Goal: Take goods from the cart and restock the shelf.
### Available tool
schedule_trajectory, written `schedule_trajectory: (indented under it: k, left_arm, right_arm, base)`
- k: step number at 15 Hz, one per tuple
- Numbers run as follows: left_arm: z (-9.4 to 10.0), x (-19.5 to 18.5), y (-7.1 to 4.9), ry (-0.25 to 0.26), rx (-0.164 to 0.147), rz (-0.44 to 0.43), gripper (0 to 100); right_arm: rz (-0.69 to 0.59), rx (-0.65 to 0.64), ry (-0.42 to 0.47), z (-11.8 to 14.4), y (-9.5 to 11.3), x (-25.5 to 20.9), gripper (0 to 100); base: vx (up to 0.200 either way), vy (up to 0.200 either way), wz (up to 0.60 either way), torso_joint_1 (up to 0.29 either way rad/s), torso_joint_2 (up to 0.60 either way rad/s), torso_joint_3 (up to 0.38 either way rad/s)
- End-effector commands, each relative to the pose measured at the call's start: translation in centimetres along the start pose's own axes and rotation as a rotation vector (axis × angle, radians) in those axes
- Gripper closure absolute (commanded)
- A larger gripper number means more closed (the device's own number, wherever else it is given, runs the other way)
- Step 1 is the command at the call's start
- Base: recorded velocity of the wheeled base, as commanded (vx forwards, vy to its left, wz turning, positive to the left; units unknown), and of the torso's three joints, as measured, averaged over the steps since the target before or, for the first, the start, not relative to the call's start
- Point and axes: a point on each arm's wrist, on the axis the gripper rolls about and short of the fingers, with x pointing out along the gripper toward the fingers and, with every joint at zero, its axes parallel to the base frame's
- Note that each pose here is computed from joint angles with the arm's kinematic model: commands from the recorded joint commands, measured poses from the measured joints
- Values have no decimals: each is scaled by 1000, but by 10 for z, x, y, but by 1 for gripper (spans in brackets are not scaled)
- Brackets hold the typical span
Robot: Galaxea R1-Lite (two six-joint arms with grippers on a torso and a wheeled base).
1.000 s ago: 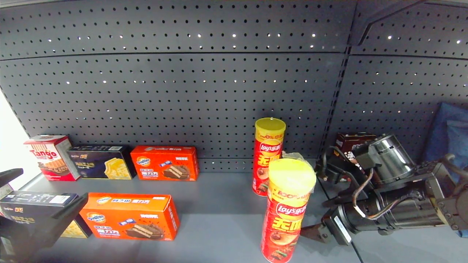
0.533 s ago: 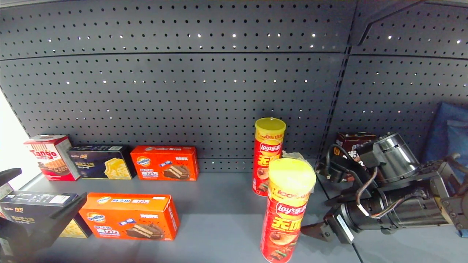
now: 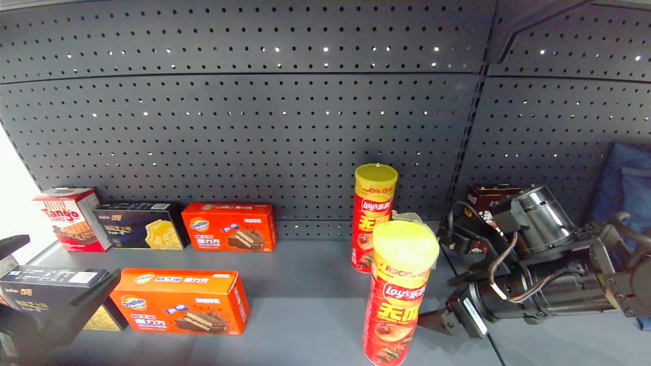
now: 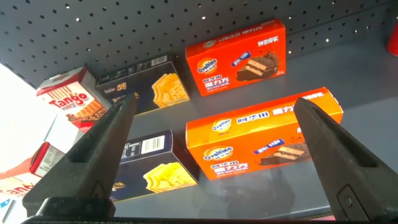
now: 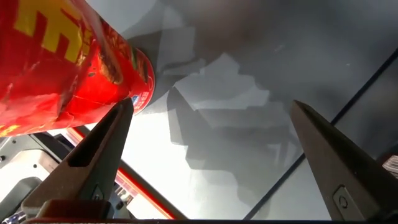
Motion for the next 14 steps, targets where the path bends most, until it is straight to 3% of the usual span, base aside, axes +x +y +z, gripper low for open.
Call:
schedule_trajectory:
  k: [1, 10, 13, 14]
  left_arm:
    - [0, 0, 0, 0, 0, 1, 0]
    - [0, -1, 0, -2, -5, 1, 0]
    - [0, -2, 1, -6, -6, 2, 0]
    - [-2, -3, 0, -3, -6, 2, 0]
  right_arm:
    - [3, -2, 4, 1, 0, 3, 0]
    - [1, -5, -16, 2, 1, -2, 0]
    - [-8, -10, -152, 12, 3, -39, 0]
    - [-31, 10, -260, 17, 2, -68, 0]
  base:
    - [0, 0, 0, 0, 0, 0]
    - [0, 0, 0, 0, 0, 0]
    - [0, 0, 0, 0, 0, 0]
    - [0, 0, 0, 0, 0, 0]
